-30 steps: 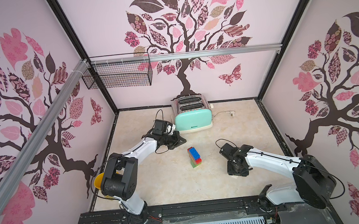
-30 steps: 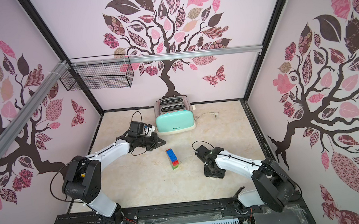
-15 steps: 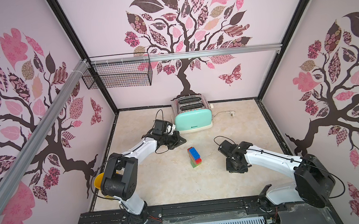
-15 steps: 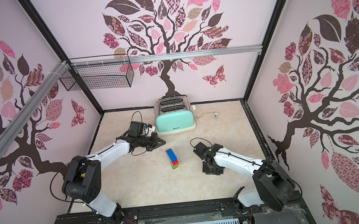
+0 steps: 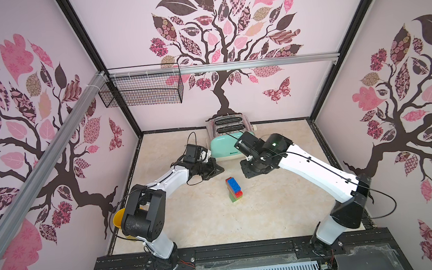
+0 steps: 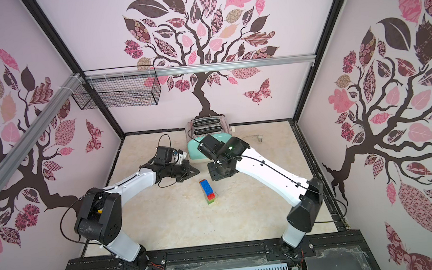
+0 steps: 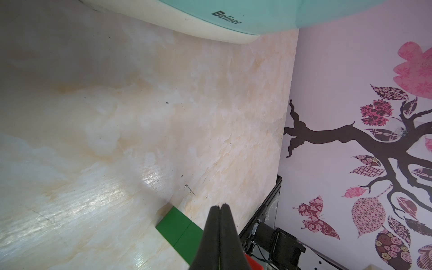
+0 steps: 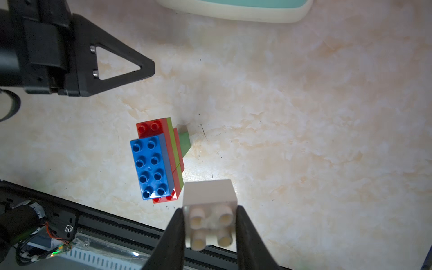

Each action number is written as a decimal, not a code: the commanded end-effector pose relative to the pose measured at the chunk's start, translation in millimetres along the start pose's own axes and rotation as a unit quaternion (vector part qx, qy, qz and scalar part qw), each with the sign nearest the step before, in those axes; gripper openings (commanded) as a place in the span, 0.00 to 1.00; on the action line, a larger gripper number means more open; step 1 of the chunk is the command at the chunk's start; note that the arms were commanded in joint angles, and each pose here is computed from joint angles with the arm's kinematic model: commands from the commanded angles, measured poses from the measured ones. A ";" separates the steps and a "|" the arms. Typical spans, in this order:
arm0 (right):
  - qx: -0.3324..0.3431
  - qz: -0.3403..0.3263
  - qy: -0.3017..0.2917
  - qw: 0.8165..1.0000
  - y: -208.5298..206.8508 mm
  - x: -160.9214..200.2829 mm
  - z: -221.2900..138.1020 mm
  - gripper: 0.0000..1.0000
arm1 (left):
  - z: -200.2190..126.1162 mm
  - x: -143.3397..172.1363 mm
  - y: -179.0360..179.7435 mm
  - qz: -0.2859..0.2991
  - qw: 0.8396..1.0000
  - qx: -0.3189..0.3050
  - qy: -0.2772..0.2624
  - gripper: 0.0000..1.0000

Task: Assemble a spoon with lego
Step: Assemble the lego brick with the lego brick, then adjust the lego brick at the center of the board.

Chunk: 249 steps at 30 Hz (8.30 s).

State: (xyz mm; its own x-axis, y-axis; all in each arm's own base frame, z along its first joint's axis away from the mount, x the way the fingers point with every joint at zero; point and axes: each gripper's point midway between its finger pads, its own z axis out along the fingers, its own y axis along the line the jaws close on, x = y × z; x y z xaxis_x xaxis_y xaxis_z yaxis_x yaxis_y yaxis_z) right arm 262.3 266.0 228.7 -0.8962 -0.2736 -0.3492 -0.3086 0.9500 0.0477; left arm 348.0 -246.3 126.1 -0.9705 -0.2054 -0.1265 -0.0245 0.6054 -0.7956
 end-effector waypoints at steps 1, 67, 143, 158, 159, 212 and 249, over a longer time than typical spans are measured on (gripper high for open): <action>-0.003 -0.067 0.037 0.997 11.8 6.5 1.6 0.23 | -0.7 1.7 -3.9 0.010 1.000 0.005 0.001 0.00; 0.011 -0.120 0.073 0.990 54.6 12.8 38.5 0.24 | 2.0 2.1 -0.3 0.007 1.000 0.000 0.006 0.00; 0.042 -0.129 0.092 0.986 48.4 34.2 69.8 0.56 | 1.4 1.7 -2.0 0.008 1.000 0.002 0.006 0.00; -0.033 -0.096 -0.046 0.994 59.8 18.7 31.1 0.81 | 2.4 1.6 -0.6 0.008 1.000 0.000 0.008 0.00; -0.047 -0.086 -0.070 0.993 59.1 17.7 25.8 0.81 | 2.0 1.7 -1.3 0.008 1.000 0.000 0.008 0.00; -0.185 -0.039 -0.325 0.927 45.1 46.9 33.9 0.85 | -11.0 -17.0 14.6 0.007 0.999 -0.022 -0.025 0.00; -0.132 -0.049 -0.297 0.944 59.7 34.8 79.9 0.39 | -10.7 -15.9 13.6 0.007 1.000 -0.020 -0.024 0.00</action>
State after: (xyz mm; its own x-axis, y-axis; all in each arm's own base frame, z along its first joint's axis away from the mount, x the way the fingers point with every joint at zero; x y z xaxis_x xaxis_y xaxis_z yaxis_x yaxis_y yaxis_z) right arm 235.6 319.1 135.1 -0.5486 -0.1623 -0.8201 -0.5254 0.8300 0.1873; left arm 355.9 -224.9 117.4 -0.9616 -0.2333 -0.1447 -0.0423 0.6466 -0.7617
